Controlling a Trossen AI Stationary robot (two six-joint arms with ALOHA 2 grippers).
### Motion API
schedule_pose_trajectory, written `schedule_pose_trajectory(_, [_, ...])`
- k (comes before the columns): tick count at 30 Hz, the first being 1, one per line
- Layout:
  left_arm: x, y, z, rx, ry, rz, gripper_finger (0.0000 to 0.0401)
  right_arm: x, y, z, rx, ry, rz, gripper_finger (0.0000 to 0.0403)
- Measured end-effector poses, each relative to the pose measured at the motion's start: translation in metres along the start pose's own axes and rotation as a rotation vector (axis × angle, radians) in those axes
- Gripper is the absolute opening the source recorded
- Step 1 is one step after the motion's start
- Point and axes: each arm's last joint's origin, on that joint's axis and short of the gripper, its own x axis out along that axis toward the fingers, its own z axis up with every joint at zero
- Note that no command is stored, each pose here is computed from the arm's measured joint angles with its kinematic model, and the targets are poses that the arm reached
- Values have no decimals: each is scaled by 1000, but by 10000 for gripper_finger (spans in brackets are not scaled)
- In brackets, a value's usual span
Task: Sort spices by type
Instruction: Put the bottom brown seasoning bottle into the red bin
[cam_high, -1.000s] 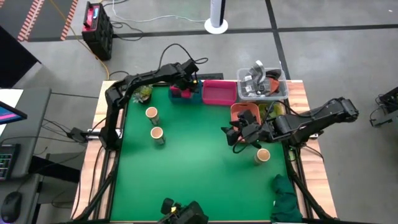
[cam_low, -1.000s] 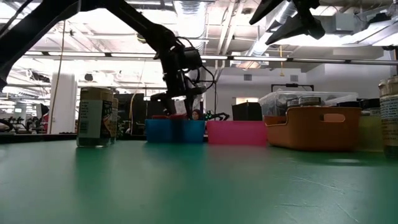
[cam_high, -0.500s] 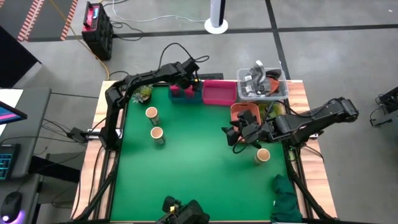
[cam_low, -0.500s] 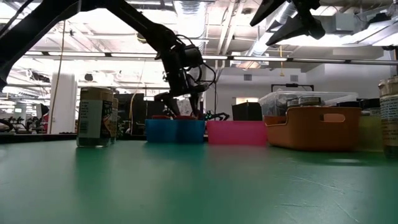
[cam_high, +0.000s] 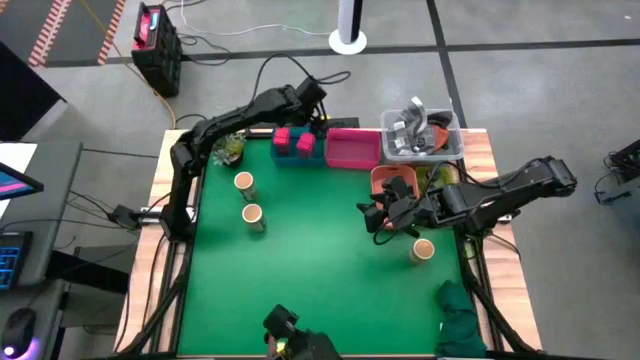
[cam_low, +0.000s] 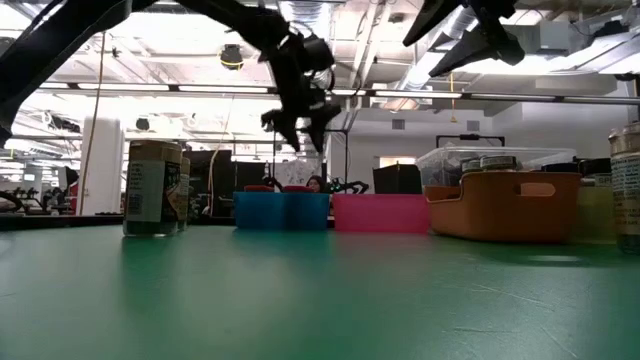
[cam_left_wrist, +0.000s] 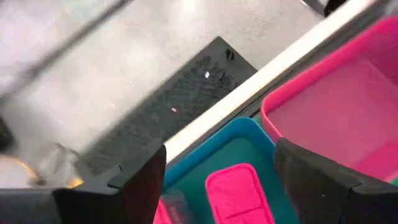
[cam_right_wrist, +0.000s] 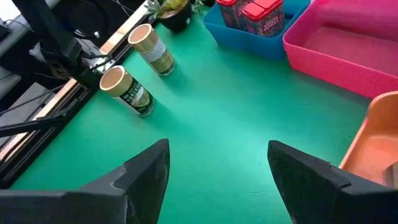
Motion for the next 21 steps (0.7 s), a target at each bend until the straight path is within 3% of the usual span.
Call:
schedule_pose_trajectory(7, [-56, -21, -1, 309, -38, -45, 284, 1, -1, 0, 0, 51, 23, 296])
schedule_pose_trajectory(13, [-106, -28, -16, 368, -100, -222, 283, 0, -3, -4, -60, 121, 26, 296])
schedule_pose_trajectory(21, [-177, -32, -41, 476, -205, -346, 283, -7, -20, -31, -287, 600, 14, 296])
